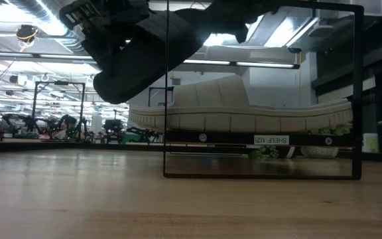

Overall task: Pick and place slides into the shelf
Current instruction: Put the black slipper on the shelf

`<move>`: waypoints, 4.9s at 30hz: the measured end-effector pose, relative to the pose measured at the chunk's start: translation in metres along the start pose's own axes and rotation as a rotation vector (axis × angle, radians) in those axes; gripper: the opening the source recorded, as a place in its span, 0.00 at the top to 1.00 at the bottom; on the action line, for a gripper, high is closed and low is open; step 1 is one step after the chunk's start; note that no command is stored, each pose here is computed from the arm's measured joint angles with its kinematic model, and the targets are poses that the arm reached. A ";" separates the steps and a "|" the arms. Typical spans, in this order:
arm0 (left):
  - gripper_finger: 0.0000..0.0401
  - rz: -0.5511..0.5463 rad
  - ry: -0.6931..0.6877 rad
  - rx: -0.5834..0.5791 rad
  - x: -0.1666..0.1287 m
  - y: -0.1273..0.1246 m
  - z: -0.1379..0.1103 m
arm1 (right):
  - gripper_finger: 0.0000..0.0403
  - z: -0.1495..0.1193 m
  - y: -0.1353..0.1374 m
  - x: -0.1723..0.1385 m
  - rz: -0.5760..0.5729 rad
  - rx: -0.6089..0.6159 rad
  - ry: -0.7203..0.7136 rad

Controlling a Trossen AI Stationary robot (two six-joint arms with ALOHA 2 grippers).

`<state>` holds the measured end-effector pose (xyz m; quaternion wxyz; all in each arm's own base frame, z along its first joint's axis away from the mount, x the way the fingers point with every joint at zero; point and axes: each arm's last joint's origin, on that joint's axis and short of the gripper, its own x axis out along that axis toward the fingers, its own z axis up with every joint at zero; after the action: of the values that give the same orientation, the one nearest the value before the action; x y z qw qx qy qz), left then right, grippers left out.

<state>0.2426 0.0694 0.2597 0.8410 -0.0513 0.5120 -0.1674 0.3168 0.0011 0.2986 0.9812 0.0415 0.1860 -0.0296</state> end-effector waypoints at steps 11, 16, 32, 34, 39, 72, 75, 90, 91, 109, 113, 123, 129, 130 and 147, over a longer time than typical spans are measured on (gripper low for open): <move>0.86 -0.032 -0.021 0.010 0.000 -0.001 0.001 | 0.57 0.006 -0.008 0.002 -0.021 -0.035 -0.050; 0.86 -0.029 -0.019 0.010 0.000 -0.001 0.001 | 0.61 0.005 -0.008 0.002 -0.020 -0.034 -0.039; 0.63 0.149 -0.035 -0.002 0.000 0.004 0.009 | 0.90 0.001 -0.009 0.002 -0.036 -0.012 0.005; 0.58 0.160 -0.033 0.003 0.001 0.003 0.010 | 0.90 0.001 -0.008 0.001 -0.030 -0.014 0.003; 0.54 0.176 -0.048 0.017 0.001 0.003 0.012 | 0.90 0.003 -0.010 -0.003 -0.089 -0.021 -0.004; 0.53 0.306 -0.342 0.291 -0.089 0.018 0.055 | 0.90 0.020 -0.073 -0.067 -0.465 0.195 -0.046; 0.53 0.282 -0.449 0.313 -0.097 0.027 0.057 | 0.90 0.016 -0.078 -0.068 -0.482 0.206 -0.009; 0.53 0.490 -0.634 0.174 -0.067 0.081 0.026 | 0.90 -0.003 -0.091 -0.070 -0.554 0.339 0.053; 0.53 0.500 -0.641 0.184 -0.067 0.082 0.026 | 0.90 -0.003 -0.091 -0.070 -0.556 0.347 0.036; 0.53 0.579 -0.742 0.273 -0.054 0.106 -0.008 | 0.90 -0.014 -0.095 -0.055 -0.558 0.638 -0.031; 0.53 0.596 -0.749 0.240 -0.054 0.111 -0.017 | 0.90 -0.026 -0.096 -0.050 -0.566 0.659 -0.041; 0.53 0.606 -0.766 0.284 -0.056 0.112 -0.016 | 0.90 -0.059 -0.098 -0.044 -0.564 0.721 -0.117; 0.53 0.606 -0.764 0.286 -0.056 0.112 -0.016 | 0.90 -0.071 -0.098 -0.042 -0.568 0.757 -0.139; 0.53 0.607 -0.764 0.287 -0.056 0.112 -0.016 | 0.90 -0.074 -0.098 -0.042 -0.570 0.761 -0.136; 0.53 0.619 -0.755 0.309 -0.056 0.112 -0.016 | 0.90 -0.100 -0.100 -0.036 -0.598 0.851 -0.170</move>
<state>0.2304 0.1943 0.2702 0.9752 0.1707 0.1330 0.0458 0.2395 -0.0873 0.2124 0.8378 0.3790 0.0809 -0.3847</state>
